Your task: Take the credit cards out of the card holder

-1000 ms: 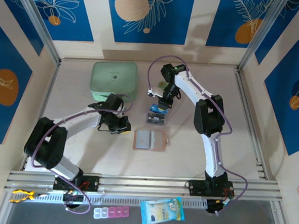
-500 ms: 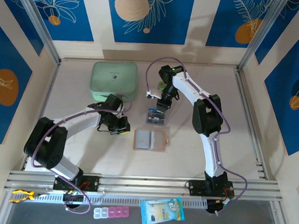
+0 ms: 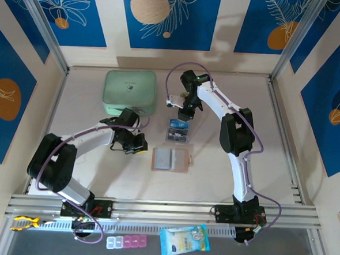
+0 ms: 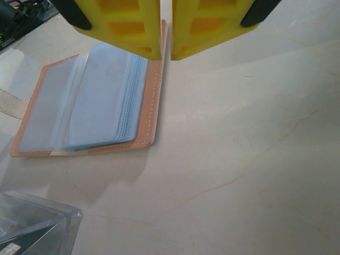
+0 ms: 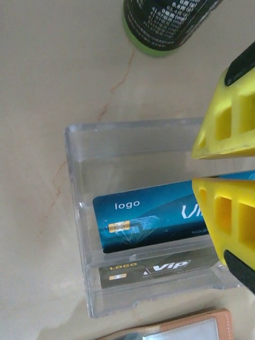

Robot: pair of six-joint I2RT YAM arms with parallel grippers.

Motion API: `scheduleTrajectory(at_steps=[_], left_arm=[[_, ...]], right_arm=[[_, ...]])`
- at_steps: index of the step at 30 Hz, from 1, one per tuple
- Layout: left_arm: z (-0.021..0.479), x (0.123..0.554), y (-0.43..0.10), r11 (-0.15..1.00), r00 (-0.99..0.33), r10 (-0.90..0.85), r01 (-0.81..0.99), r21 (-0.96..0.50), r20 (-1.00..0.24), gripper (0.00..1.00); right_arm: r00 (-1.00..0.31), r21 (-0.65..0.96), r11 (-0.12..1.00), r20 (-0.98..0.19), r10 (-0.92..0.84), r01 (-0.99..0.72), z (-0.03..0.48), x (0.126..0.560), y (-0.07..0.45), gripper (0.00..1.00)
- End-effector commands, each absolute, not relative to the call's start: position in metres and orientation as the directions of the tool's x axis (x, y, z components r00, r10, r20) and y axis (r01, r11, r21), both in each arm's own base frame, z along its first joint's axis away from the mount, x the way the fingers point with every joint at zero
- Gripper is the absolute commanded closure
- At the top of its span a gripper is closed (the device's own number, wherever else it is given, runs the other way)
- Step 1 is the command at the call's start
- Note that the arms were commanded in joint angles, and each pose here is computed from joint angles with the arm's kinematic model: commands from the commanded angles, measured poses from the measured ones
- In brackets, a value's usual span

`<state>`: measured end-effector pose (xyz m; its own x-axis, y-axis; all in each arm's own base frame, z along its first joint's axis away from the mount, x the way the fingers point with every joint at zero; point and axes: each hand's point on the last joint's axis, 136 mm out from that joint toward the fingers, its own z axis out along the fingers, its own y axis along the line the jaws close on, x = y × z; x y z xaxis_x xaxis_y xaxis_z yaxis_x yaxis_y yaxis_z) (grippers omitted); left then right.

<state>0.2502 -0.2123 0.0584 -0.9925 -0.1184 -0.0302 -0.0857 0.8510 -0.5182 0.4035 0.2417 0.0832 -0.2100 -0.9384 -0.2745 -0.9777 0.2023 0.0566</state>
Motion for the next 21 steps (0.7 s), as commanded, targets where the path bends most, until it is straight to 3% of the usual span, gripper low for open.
scheduleTrajectory(at_steps=[1, 16, 21], left_arm=[[0.062, 0.246, -0.210, 0.842, -0.993, -0.119, -0.090, -0.532, -0.020, 0.88], [0.065, 0.246, -0.211, 0.838, -0.993, -0.117, -0.086, -0.539, -0.025, 0.88], [0.065, 0.247, -0.212, 0.834, -0.993, -0.118, -0.086, -0.545, -0.023, 0.88]], right_arm=[[-0.217, 0.013, 0.223, -0.306, -0.927, -0.975, 0.099, 0.406, 0.246, 0.84], [-0.208, 0.047, 0.203, -0.282, -0.937, -0.978, 0.096, 0.386, 0.246, 0.87], [-0.244, 0.138, 0.213, -0.286, -0.927, -0.967, 0.103, 0.368, 0.245, 0.89]])
